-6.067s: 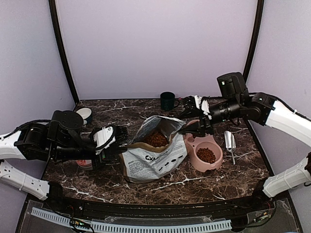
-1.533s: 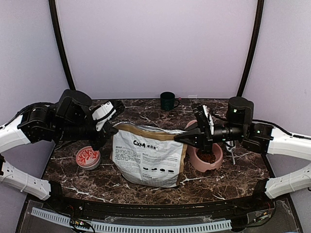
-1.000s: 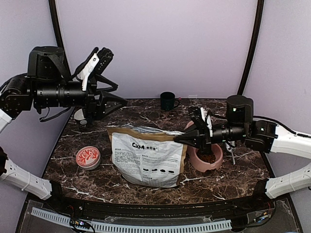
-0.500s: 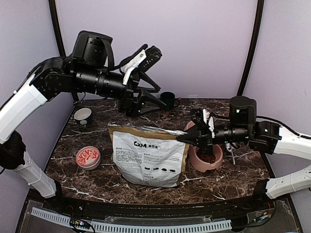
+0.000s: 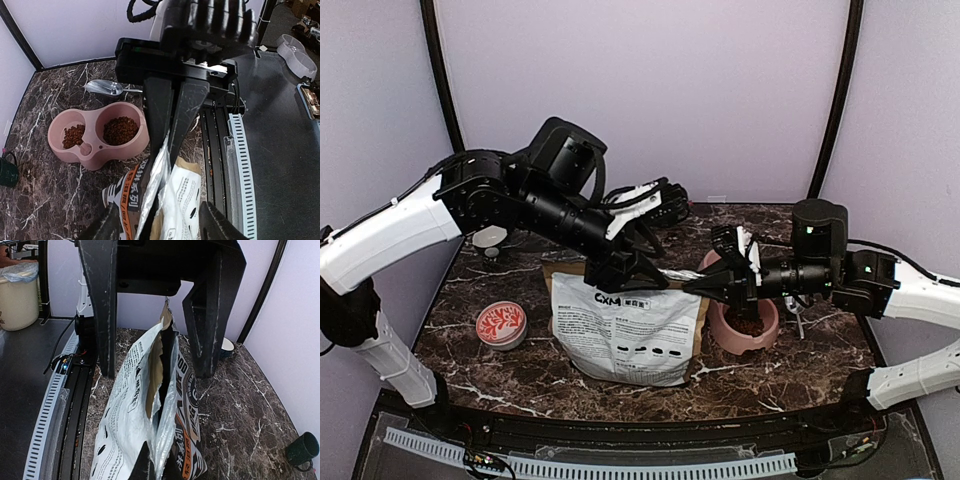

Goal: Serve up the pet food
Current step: Press the seal on the pet food bag.

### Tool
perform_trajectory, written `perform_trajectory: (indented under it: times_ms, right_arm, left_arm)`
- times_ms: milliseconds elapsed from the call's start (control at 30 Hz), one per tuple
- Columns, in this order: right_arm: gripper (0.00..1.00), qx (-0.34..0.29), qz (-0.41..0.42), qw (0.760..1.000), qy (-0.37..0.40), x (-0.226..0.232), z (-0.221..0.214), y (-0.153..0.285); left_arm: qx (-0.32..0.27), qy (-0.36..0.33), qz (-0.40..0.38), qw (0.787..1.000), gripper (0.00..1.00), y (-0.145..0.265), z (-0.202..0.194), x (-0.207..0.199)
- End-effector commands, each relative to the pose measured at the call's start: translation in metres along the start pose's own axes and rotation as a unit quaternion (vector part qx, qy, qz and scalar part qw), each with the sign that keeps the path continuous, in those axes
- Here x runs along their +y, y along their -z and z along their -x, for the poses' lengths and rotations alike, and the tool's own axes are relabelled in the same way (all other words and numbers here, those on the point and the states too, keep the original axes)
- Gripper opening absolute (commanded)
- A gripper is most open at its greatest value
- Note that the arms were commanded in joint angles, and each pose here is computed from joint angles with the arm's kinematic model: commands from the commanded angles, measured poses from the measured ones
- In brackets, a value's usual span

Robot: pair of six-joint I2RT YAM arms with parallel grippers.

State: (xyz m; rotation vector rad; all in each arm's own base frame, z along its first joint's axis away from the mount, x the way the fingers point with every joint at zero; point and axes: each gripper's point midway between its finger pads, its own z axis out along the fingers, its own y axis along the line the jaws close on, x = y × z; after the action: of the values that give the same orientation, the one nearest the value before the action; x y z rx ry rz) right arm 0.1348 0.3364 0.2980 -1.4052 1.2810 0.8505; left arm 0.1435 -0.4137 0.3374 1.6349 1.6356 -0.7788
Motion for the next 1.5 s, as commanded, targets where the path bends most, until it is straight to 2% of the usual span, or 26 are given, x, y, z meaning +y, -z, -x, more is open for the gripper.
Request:
perform_trajectory:
  times_ms: [0,167,300,367,500,533,867,967,1167,1400,1467]
  right_arm:
    - [0.0,-0.094,-0.035,0.994,0.051,-0.011,0.062,0.02]
    - [0.0,-0.101,-0.037,0.993,0.052,-0.01,0.066,0.022]
    - [0.0,-0.104,-0.041,0.992,0.053,-0.01,0.066,0.024]
    - [0.0,-0.105,-0.041,0.992,0.053,-0.01,0.067,0.025]
    - [0.0,-0.11,-0.047,0.991,0.055,-0.01,0.068,0.028]
    - [0.0,-0.113,-0.048,0.991,0.056,-0.01,0.069,0.029]
    - [0.0,-0.103,-0.066,0.991,0.056,-0.009,0.059,0.039]
    - [0.0,-0.101,-0.061,0.992,0.052,-0.008,0.058,0.038]
    - [0.0,-0.104,-0.05,0.992,0.043,-0.007,0.059,0.034]
    - [0.0,-0.104,-0.048,0.993,0.04,-0.007,0.06,0.032]
    - [0.0,-0.104,-0.046,0.993,0.038,-0.007,0.06,0.031]
  left_arm:
    - [0.005,-0.023,-0.011,1.0,0.54,-0.012,-0.004,-0.003]
    - [0.033,-0.024,-0.02,0.999,0.45,-0.031,-0.026,-0.004]
    - [0.034,-0.031,-0.01,0.999,0.36,-0.038,-0.034,0.0]
    - [0.03,-0.034,-0.005,0.999,0.27,-0.041,-0.033,0.002]
    - [0.036,-0.041,0.004,0.999,0.03,-0.044,-0.037,0.006]
    - [0.04,-0.041,0.008,0.998,0.0,-0.044,-0.038,0.008]
    - [0.043,-0.047,0.035,0.997,0.0,-0.029,-0.043,0.011]
    - [0.033,-0.047,0.038,0.998,0.12,-0.025,-0.038,0.011]
    - [0.011,-0.042,0.019,0.999,0.22,-0.027,-0.027,0.005]
    - [-0.027,-0.033,0.0,0.999,0.23,-0.033,-0.009,0.002]
    - [-0.034,-0.03,-0.001,0.999,0.17,-0.036,-0.005,0.002]
